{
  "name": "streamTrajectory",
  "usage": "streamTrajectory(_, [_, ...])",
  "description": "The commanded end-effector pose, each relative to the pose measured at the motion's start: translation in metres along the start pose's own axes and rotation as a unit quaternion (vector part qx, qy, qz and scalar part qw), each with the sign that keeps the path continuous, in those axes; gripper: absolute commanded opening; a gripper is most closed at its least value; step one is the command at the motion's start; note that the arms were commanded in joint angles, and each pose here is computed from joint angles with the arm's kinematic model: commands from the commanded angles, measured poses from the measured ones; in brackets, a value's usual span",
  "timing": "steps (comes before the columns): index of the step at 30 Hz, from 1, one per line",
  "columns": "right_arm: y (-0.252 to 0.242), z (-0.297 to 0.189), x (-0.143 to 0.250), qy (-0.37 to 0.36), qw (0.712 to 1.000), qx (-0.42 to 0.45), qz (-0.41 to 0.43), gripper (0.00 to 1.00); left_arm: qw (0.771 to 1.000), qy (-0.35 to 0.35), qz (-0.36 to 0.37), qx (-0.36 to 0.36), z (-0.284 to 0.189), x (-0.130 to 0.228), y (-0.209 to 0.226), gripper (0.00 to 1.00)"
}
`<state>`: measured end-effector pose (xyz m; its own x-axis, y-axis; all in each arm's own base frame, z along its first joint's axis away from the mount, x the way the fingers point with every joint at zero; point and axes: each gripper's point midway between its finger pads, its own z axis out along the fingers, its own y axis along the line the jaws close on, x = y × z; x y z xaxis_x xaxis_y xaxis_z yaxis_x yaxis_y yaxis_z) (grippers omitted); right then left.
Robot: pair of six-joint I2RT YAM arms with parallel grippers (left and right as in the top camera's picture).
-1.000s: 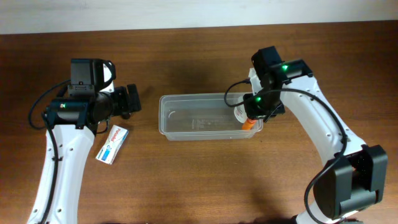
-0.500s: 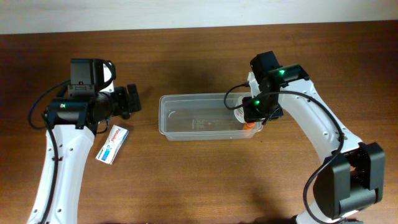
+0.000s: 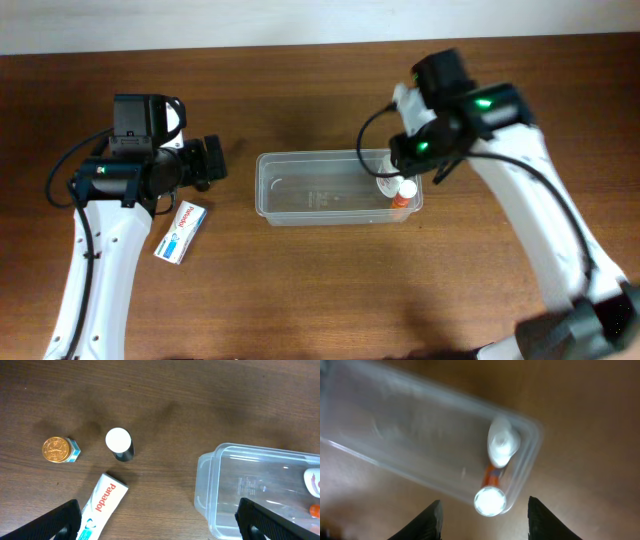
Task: Pack container
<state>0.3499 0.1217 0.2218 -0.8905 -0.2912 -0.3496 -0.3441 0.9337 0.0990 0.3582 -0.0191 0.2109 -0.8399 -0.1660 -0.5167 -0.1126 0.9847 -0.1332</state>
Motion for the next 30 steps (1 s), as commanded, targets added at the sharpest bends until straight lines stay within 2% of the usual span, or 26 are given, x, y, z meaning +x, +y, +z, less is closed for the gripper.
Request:
streamTrajectory(1, [-0.050,-0.065,-0.019,-0.112,0.983,0.088,0.114,0.49,1.000,-0.014,0.004,-0.001,-0.006,-0.010,0.001,0.99])
streamTrajectory(5, [-0.093,-0.079,-0.004,-0.116,0.966,0.099,0.210,0.69,1.000,-0.017,0.004,-0.001,-0.006,-0.011,0.001,0.99])
streamTrajectory(9, [-0.124,-0.069,0.033,-0.054,0.958,0.096,0.264,0.74,1.000,-0.021,-0.004,-0.006,-0.006,-0.017,0.006,0.99])
streamTrajectory(11, [-0.137,-0.063,0.051,-0.018,0.956,0.101,0.275,0.75,0.999,-0.025,-0.037,-0.011,-0.004,-0.028,0.014,1.00])
streamTrajectory(14, [-0.143,-0.055,0.057,-0.007,0.951,0.079,0.298,0.75,0.998,-0.023,-0.059,-0.020,0.001,-0.044,0.026,0.99])
streamTrajectory(19, [-0.149,-0.043,0.064,0.012,0.948,0.076,0.308,0.75,0.997,0.004,-0.075,-0.035,0.037,-0.062,0.041,0.99])
streamTrajectory(24, [-0.149,-0.038,0.066,0.019,0.948,0.075,0.307,0.75,0.993,0.077,-0.082,-0.047,0.101,-0.041,0.050,0.99])
streamTrajectory(30, [-0.149,-0.038,0.066,0.018,0.948,0.076,0.307,0.75,0.984,0.147,-0.092,-0.041,0.147,-0.011,0.050,0.99])
